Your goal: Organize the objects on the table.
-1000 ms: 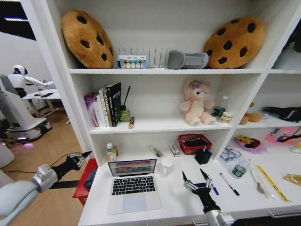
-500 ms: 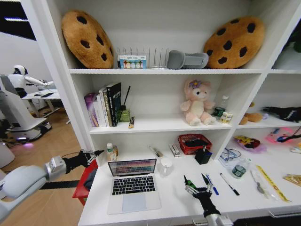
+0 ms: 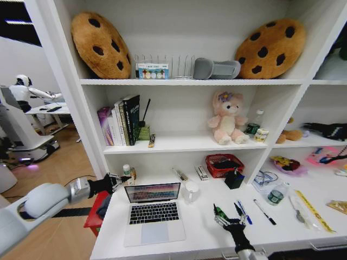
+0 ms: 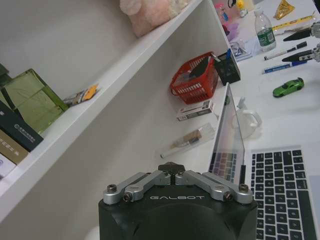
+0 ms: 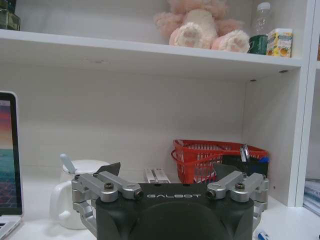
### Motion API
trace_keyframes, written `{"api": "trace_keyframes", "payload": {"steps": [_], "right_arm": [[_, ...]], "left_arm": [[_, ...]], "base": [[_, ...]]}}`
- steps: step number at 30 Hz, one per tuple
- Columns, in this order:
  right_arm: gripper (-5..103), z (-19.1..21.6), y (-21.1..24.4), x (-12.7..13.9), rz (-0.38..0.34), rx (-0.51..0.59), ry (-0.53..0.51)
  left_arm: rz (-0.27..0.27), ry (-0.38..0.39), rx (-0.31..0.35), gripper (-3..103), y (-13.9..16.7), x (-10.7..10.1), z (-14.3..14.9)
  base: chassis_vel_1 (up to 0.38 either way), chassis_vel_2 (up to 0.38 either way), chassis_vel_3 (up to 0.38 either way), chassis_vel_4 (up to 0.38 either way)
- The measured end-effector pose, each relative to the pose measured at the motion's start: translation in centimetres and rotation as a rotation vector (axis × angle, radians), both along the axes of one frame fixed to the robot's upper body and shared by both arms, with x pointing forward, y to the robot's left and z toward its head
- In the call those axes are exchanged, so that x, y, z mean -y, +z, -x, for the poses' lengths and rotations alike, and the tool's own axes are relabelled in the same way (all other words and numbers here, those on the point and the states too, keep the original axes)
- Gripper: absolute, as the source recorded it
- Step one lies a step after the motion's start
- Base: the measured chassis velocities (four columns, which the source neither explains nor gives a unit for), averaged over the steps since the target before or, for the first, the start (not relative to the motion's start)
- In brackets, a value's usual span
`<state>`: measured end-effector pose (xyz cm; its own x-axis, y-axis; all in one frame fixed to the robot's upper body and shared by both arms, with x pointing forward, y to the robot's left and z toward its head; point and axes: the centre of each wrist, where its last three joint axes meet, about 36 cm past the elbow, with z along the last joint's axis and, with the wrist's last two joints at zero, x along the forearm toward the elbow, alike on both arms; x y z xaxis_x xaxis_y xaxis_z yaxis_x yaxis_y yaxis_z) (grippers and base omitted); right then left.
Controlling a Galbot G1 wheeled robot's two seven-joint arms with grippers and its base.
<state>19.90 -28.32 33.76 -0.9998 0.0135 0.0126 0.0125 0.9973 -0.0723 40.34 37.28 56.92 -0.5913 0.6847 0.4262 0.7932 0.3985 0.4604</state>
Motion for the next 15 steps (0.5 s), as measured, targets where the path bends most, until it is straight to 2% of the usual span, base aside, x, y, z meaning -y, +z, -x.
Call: {"api": "trace_keyframes", "payload": {"steps": [5, 9, 11, 15], "right_arm": [[100, 0.3, 0.9, -0.3, -0.003, 0.021, -0.003], [100, 0.6, 0.9, -0.8, -0.010, 0.027, -0.010], [100, 0.8, 0.7, -1.1, -0.015, 0.027, -0.015], [100, 1.0, 0.6, -1.3, -0.023, 0.025, -0.021]], "left_arm": [[0.006, -0.014, 0.004, 0, 0.3, 0.5, -0.9], [0.000, -0.048, -0.019, 0, 0.2, 1.3, -1.1], [-0.004, -0.077, -0.044, 0, -0.3, 2.1, -1.4], [0.003, -0.105, -0.053, 0, -0.6, 3.5, -2.2]], "base": [[0.000, 0.000, 0.000, 0.000], [0.000, 0.000, 0.000, 0.000], [0.000, 0.000, 0.000, 0.000], [0.000, 0.000, 0.000, 0.000]]}}
